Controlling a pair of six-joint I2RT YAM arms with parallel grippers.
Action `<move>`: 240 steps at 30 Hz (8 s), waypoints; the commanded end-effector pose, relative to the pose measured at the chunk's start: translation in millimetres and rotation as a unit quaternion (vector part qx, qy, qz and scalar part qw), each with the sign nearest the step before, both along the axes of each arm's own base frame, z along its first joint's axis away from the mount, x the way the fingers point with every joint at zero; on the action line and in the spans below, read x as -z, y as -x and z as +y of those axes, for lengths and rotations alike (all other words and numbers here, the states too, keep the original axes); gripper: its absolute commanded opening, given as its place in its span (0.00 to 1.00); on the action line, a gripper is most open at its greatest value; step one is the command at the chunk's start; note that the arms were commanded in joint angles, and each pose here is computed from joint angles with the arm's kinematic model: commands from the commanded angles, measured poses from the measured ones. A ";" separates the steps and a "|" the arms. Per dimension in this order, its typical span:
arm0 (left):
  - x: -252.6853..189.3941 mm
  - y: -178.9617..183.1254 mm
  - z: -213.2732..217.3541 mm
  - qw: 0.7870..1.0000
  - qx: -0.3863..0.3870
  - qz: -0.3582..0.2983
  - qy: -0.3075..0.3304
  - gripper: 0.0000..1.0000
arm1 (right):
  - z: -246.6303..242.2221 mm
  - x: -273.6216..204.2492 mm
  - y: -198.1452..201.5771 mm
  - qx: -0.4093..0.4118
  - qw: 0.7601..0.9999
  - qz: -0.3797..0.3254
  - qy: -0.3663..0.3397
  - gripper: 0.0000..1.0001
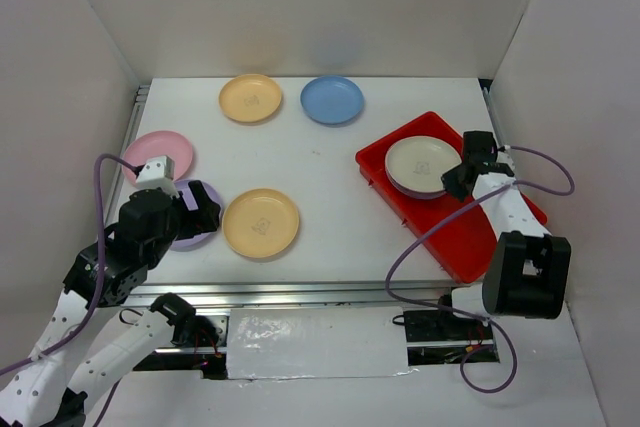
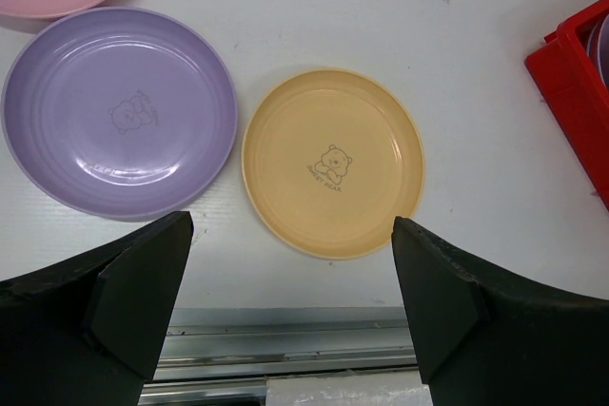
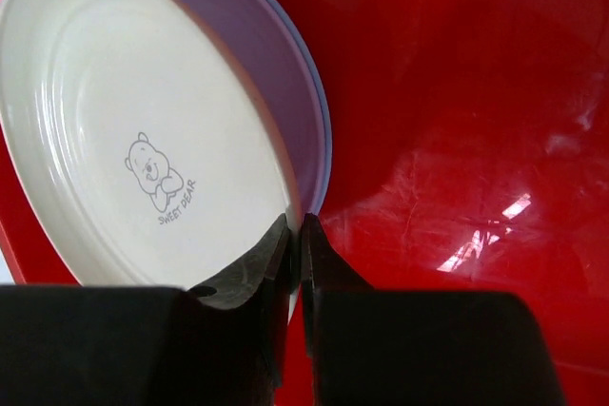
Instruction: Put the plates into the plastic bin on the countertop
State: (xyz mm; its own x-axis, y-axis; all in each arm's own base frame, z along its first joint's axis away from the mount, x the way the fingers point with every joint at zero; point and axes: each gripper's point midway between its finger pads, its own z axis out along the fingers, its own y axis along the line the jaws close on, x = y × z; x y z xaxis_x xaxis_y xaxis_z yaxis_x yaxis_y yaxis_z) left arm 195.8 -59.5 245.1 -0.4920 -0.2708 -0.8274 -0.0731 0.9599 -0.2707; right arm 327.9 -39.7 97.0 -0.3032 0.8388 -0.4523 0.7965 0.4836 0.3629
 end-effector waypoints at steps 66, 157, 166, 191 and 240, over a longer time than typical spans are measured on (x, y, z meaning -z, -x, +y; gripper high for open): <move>-11.6 0.2 1.4 0.999 -0.007 -0.028 0.018 0.99 | 36.1 -49.1 -35.9 -0.135 0.989 -0.004 0.066 0.00; -25.6 19.7 48.8 0.987 -0.135 -0.069 0.049 0.99 | 182.9 -66.3 -17.3 -0.340 0.933 -0.101 -0.064 0.00; -25.4 18.0 45.5 0.988 -0.126 -0.069 0.048 0.99 | 8.2 -41.3 -32.8 -0.127 0.989 -0.064 -0.030 0.00; 36.6 -61.4 -11.0 0.972 -0.152 0.079 0.157 0.99 | 137.3 -145.4 29.4 -0.321 0.914 -0.242 -0.056 1.00; 125.1 -164.2 112.7 0.856 -0.440 0.133 0.235 0.00 | 310.0 -108.7 143.7 -0.551 0.801 -0.215 -0.087 1.00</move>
